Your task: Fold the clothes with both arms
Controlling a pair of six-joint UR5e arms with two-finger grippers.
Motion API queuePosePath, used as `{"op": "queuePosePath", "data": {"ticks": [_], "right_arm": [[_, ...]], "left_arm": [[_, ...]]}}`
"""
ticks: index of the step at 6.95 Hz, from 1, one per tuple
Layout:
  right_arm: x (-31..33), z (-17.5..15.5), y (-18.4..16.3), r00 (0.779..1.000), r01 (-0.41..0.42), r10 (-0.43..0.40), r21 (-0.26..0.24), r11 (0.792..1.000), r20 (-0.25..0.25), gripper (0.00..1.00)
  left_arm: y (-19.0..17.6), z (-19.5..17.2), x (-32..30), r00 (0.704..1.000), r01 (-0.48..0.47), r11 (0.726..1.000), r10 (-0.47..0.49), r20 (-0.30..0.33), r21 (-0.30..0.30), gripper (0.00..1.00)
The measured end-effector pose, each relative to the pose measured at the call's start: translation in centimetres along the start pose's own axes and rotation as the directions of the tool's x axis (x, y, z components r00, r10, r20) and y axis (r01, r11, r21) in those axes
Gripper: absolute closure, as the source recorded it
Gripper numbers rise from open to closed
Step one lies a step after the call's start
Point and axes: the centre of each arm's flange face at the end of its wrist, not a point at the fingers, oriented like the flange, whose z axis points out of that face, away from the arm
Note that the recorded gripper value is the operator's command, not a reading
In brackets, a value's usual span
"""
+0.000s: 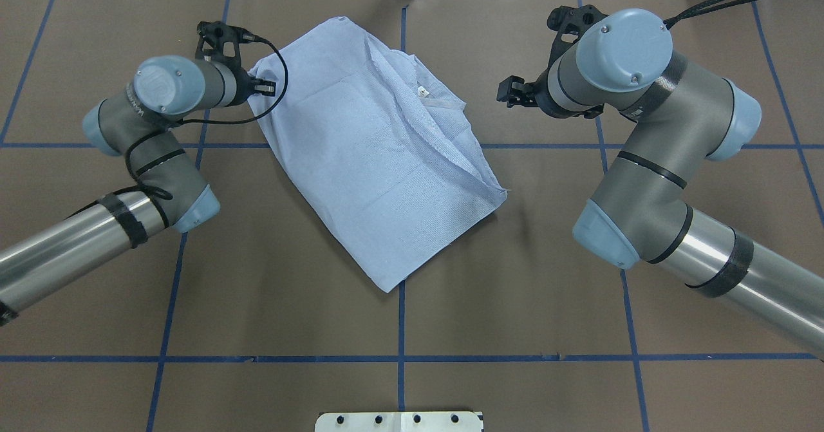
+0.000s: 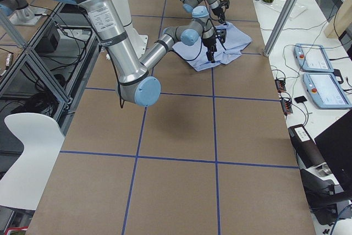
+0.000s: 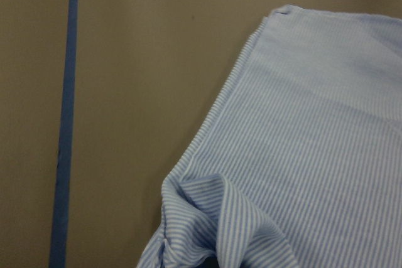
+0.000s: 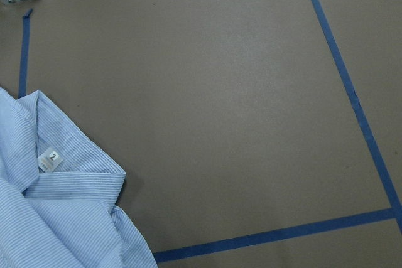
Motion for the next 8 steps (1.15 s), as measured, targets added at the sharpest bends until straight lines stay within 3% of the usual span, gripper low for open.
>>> {"op": "queuePosePath", "data": {"ticks": [1, 3, 4, 6, 8], "right_arm": [[-0.2, 0.0, 0.3, 1.000, -0.001, 0.001, -0.002, 1.000, 0.002, 0.00], [-1.2, 0.2, 1.5, 1.000, -0.013, 0.013, -0.001, 1.000, 0.007, 0.00], [-2.2, 0.1, 2.3, 0.999, -0.039, 0.039, -0.003, 0.999, 0.015, 0.00], [-4.5, 0.4, 4.6, 0.995, -0.102, 0.102, -0.005, 0.995, 0.021, 0.00], [-5.6, 2.5, 7.5, 0.987, -0.162, 0.162, 0.012, 0.987, -0.009, 0.00]], "left_arm": [[-2.4, 0.9, 1.1, 1.000, 0.009, 1.000, -0.009, -0.002, 0.017, 0.01], [-3.5, 0.3, 1.0, 1.000, 0.012, 0.999, -0.012, -0.023, 0.038, 0.00], [-3.5, -1.4, 0.3, 0.998, 0.007, 0.999, -0.005, -0.065, 0.033, 0.00], [-3.1, -6.6, -3.5, 0.984, -0.025, 1.000, 0.023, -0.177, -0.010, 0.00], [-1.3, -11.4, -5.9, 0.973, -0.028, 1.000, 0.026, -0.230, -0.005, 0.00]]}}
